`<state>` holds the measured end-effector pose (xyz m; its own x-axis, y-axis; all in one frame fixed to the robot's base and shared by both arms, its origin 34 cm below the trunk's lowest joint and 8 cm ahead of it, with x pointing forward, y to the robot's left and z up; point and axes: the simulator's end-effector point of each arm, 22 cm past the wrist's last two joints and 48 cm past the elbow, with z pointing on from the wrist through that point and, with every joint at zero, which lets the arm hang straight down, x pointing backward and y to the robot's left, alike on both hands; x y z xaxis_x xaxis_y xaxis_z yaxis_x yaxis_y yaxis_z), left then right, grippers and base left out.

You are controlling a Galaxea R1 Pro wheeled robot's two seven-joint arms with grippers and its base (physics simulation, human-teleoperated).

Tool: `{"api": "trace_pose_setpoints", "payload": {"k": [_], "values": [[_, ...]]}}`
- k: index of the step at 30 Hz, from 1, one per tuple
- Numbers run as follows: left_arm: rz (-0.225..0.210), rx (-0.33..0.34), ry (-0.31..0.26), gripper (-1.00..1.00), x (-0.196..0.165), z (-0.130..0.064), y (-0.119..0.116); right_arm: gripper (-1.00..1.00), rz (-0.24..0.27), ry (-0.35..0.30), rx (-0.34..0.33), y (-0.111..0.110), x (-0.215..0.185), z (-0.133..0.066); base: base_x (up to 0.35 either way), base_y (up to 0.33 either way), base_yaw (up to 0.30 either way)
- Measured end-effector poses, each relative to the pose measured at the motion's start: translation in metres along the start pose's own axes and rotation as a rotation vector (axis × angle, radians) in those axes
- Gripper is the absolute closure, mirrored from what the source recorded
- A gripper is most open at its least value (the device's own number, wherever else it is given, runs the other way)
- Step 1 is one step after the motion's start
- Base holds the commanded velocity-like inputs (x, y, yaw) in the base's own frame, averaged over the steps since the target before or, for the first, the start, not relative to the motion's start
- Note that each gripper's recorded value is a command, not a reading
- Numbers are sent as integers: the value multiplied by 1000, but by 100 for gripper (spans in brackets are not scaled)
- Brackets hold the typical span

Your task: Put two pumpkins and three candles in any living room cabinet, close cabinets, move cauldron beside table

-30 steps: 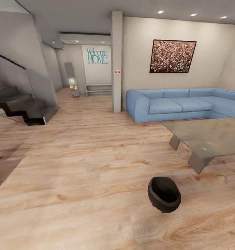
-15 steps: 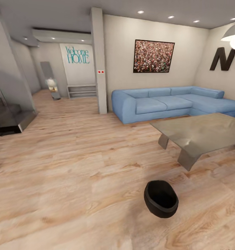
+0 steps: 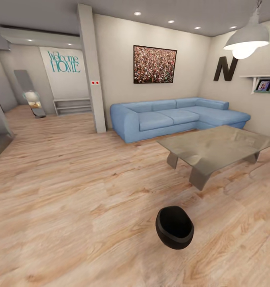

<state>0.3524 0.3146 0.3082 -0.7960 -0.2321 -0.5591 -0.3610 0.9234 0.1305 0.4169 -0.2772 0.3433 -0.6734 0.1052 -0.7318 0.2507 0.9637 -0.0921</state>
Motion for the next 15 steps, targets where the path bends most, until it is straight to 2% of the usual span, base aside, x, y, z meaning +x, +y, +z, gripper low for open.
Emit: {"api": "trace_pose_setpoints", "payload": {"k": [15], "values": [[0, 0, 0, -100, 0, 0, 0, -100, 0, 0, 0, 0, 0, 0, 1, 0, -300]]}}
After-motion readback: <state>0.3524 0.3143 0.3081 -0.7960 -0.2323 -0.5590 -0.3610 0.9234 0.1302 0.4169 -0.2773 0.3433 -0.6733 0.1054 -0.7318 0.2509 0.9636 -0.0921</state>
